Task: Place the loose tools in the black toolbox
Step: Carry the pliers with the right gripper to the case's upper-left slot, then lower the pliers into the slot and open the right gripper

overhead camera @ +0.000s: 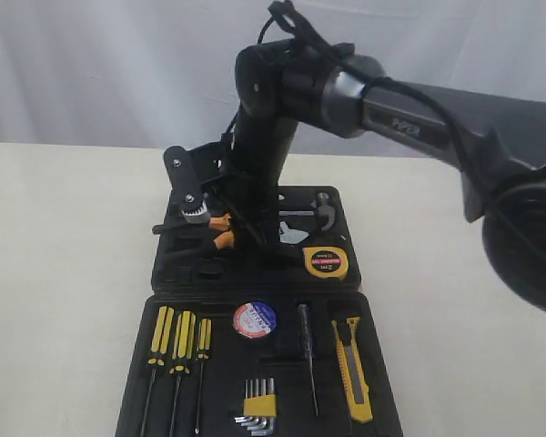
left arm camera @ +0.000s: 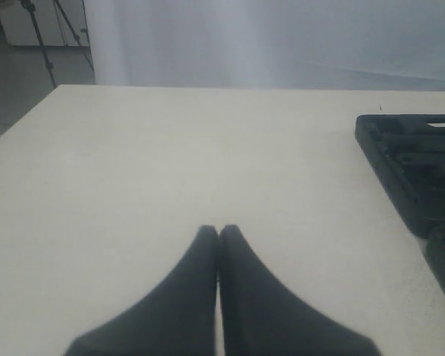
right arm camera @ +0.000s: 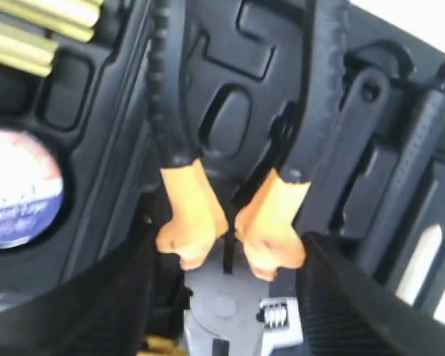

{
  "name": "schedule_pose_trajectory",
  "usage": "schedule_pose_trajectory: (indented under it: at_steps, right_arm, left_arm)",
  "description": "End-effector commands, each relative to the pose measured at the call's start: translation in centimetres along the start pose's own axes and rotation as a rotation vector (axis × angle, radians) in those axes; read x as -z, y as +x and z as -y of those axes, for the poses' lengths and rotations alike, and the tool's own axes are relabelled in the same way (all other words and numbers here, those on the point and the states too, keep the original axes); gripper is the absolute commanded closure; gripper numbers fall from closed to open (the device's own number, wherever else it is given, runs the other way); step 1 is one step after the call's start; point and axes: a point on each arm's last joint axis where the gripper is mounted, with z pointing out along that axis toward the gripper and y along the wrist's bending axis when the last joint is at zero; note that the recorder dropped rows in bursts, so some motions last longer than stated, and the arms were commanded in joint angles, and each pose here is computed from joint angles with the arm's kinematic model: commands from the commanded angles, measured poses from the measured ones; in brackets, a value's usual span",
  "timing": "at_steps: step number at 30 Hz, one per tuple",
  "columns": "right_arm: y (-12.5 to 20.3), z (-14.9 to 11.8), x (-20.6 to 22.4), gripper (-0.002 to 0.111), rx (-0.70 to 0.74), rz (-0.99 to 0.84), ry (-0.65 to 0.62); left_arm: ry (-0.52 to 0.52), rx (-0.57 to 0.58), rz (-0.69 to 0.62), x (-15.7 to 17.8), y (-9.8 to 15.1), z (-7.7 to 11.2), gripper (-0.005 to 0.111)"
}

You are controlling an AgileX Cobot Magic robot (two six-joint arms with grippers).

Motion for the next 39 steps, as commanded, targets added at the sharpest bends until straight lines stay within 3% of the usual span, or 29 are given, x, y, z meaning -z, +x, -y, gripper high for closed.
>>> schedule_pose_trajectory:
  at_steps: [1,13,29,39]
  right_arm:
    - [-0.4,0.9,-1.4,0.109,-0.049,0.012,0.0]
    - [0.0,1.5,-4.2,0.109,-0.281,-0.043,-0.003]
    - [0.4,0.3,-6.1,0.109,-0.291,-0.096,-0.12]
    - [0.9,0.4,-6.4,0.108,-0.267,-0.139,-0.108]
  left_arm:
    - [0.005,0.005,0.004,0.0,0.0,0.0,0.107]
    - [0.005,0.005,0.004,0.0,0.0,0.0,0.107]
    - [0.005,0.005,0.004,0.0,0.0,0.0,0.107]
    - [0.005,0.005,0.004,0.0,0.0,0.0,0.107]
